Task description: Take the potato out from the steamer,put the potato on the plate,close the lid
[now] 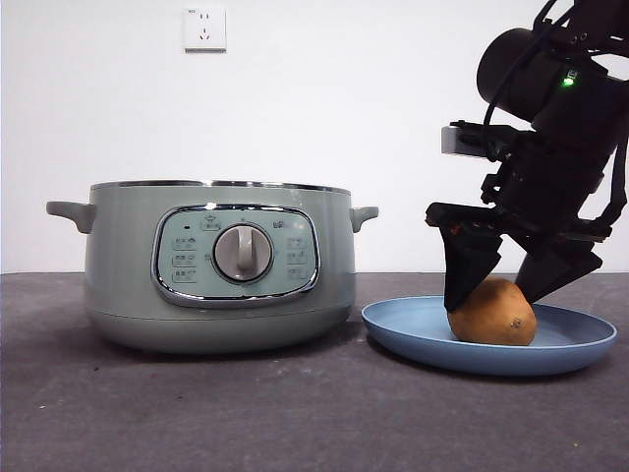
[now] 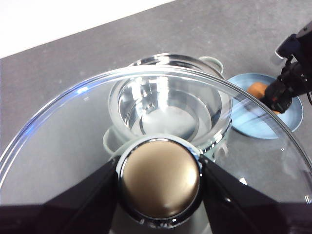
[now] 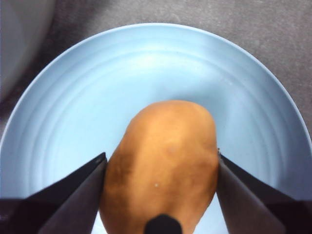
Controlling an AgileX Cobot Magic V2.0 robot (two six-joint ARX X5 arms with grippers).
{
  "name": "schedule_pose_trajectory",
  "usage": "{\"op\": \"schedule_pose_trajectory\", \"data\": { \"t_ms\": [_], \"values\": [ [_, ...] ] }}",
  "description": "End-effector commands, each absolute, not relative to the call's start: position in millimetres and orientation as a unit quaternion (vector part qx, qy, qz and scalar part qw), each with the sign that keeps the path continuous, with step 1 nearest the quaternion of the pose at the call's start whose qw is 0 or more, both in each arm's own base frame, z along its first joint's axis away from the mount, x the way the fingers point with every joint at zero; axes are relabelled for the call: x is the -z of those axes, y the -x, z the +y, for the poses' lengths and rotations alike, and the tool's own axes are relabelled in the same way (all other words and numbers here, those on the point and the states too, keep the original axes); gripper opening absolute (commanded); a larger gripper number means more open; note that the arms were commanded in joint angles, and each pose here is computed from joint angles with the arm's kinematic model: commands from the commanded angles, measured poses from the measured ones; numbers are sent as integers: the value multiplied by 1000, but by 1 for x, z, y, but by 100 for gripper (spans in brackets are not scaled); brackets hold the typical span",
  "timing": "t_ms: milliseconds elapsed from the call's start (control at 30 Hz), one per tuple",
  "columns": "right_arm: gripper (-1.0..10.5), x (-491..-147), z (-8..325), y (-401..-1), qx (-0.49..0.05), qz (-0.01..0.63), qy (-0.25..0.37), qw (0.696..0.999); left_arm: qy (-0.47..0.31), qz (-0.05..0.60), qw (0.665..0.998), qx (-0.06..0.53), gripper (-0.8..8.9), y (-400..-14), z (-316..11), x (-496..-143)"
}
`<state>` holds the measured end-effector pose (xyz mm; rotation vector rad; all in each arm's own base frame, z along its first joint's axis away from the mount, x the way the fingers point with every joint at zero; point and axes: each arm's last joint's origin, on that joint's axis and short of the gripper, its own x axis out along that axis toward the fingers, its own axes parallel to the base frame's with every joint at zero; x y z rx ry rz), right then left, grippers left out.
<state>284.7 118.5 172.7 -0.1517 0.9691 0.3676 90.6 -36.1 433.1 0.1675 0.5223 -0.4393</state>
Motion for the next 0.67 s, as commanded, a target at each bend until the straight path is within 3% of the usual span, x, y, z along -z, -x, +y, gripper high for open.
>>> {"op": "schedule_pose_trajectory", "data": {
  "t_ms": [33, 100, 367, 667],
  "values": [
    [525, -167, 117, -282, -172, 476, 68, 860, -80, 219, 943, 238, -9, -100, -41, -441],
    [610, -169, 117, -282, -170, 474, 64, 861, -79, 218, 942, 244, -9, -112, -46, -441],
    [613, -199, 114, -273, -173, 435, 56, 882, -88, 225, 931, 273, -9, -176, -72, -430],
    [606, -269, 96, -230, -181, 344, 35, 921, -111, 247, 915, 299, -9, -243, -106, -398]
  ]
}}
